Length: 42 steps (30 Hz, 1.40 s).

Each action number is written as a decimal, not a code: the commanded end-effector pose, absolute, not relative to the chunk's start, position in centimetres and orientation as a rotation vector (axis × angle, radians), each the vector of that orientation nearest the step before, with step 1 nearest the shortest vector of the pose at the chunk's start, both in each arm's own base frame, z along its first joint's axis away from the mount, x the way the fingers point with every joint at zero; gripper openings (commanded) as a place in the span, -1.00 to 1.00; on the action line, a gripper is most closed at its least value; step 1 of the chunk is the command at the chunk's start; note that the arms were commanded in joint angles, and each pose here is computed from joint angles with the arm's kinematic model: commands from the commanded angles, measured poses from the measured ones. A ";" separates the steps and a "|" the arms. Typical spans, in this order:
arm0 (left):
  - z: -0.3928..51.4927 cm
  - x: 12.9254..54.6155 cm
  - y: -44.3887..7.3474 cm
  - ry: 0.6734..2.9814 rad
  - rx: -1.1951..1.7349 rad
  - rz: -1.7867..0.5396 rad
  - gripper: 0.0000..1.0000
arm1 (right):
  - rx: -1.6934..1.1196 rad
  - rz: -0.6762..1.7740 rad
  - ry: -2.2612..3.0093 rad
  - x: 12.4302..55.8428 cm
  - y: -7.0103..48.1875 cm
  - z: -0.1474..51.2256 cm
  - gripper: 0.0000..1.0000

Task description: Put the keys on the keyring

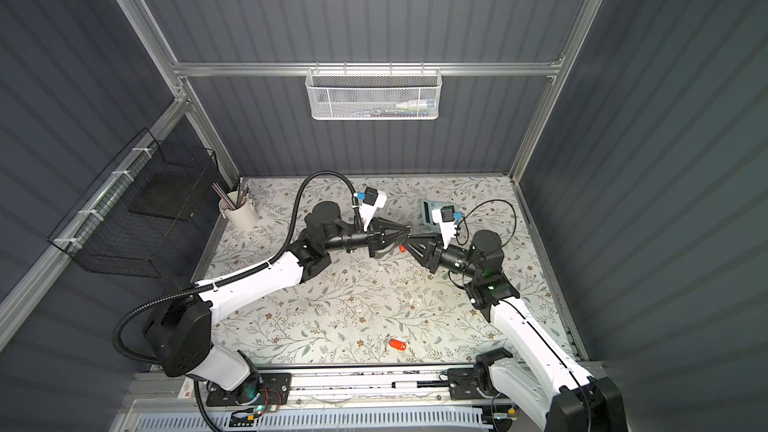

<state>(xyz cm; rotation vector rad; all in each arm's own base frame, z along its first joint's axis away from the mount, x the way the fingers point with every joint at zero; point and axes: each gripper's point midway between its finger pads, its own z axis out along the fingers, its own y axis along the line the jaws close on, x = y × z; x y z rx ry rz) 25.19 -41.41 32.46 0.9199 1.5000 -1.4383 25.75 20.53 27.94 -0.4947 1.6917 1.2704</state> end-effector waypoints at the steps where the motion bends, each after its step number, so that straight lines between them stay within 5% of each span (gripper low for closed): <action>1: 34.2 24.7 -41.6 1.416 0.912 -1.477 -1.00 | -0.514 1.264 1.669 25.2 20.5 28.3 -0.46; 14: 33.7 25.4 -40.7 1.463 0.902 -1.411 -1.00 | -0.502 1.256 1.690 25.0 20.3 28.2 -0.86; 42: 34.4 24.9 -40.1 1.448 0.960 -1.406 -1.00 | -0.471 1.184 1.750 24.9 19.3 26.9 -0.93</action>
